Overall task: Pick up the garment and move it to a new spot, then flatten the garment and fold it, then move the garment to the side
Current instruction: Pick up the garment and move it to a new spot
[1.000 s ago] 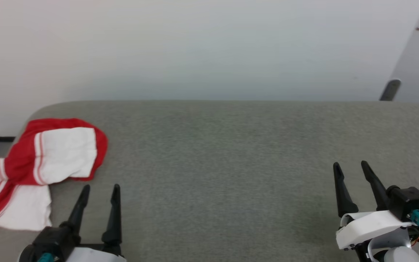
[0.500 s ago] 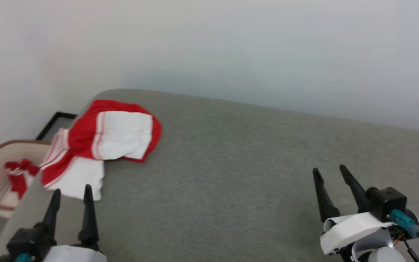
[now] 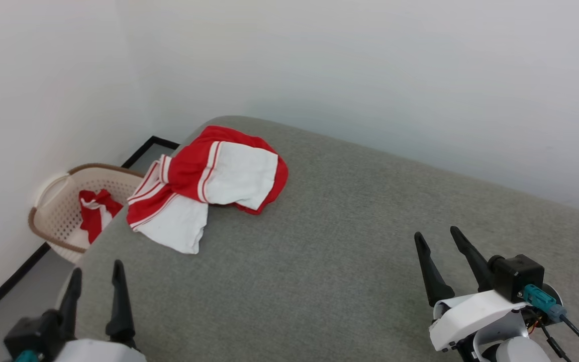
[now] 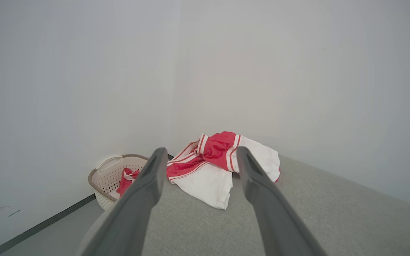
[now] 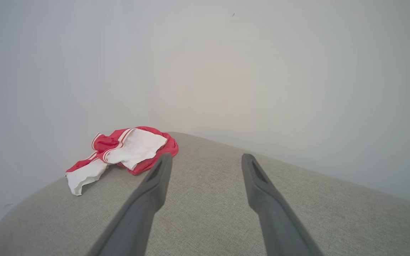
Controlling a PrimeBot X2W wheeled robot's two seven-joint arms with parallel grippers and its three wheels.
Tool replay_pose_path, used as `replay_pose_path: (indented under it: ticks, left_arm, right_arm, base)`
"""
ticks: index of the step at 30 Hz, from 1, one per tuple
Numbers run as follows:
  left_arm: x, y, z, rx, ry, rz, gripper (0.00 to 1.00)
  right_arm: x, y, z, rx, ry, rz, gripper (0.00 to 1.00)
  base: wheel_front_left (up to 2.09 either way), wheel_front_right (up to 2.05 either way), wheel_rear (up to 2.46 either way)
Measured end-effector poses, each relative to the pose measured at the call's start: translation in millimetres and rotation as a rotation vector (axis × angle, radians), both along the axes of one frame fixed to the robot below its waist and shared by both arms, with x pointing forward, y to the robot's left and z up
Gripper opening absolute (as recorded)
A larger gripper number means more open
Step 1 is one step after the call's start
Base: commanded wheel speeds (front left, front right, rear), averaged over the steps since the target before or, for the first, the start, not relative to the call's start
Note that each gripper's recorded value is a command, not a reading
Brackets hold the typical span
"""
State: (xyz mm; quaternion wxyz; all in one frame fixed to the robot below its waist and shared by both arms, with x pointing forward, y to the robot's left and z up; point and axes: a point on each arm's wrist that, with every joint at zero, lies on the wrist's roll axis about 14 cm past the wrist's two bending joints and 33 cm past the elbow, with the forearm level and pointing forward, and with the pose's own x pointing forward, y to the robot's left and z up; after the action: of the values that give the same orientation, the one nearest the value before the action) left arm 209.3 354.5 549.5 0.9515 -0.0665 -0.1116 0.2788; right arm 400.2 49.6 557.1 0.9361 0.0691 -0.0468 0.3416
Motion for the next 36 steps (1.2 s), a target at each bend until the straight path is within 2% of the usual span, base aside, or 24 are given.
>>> replay_pose_path:
  ticks: [4,10,17,21,29,36]
  left_arm:
    - [4,2,-2,-0.039,0.018,-0.014,1.00]
    - [36,4,23,-0.005,0.033,-0.107,1.00]
    - [99,21,56,0.052,0.097,-0.217,1.00]
    - [141,33,59,0.035,0.175,-0.268,1.00]
    - [212,50,13,-0.085,0.467,-0.321,1.00]
    - [241,60,-64,-0.289,0.758,-0.302,1.00]
  right_arm:
    - [2,4,-5,-0.008,0.012,0.009,1.00]
    - [14,3,-7,-0.028,0.013,0.000,1.00]
    - [45,-14,-10,-0.045,0.009,-0.043,1.00]
    - [63,-26,-19,-0.051,0.021,-0.072,1.00]
    - [92,-54,-51,-0.069,0.076,-0.136,1.00]
    - [107,-76,-83,-0.086,0.136,-0.181,1.00]
  base:
    - [0.00,0.00,0.00]
    - [0.00,0.00,0.00]
    - [0.00,0.00,0.00]
    - [0.00,0.00,0.00]
    - [0.00,0.00,0.00]
    - [0.00,0.00,0.00]
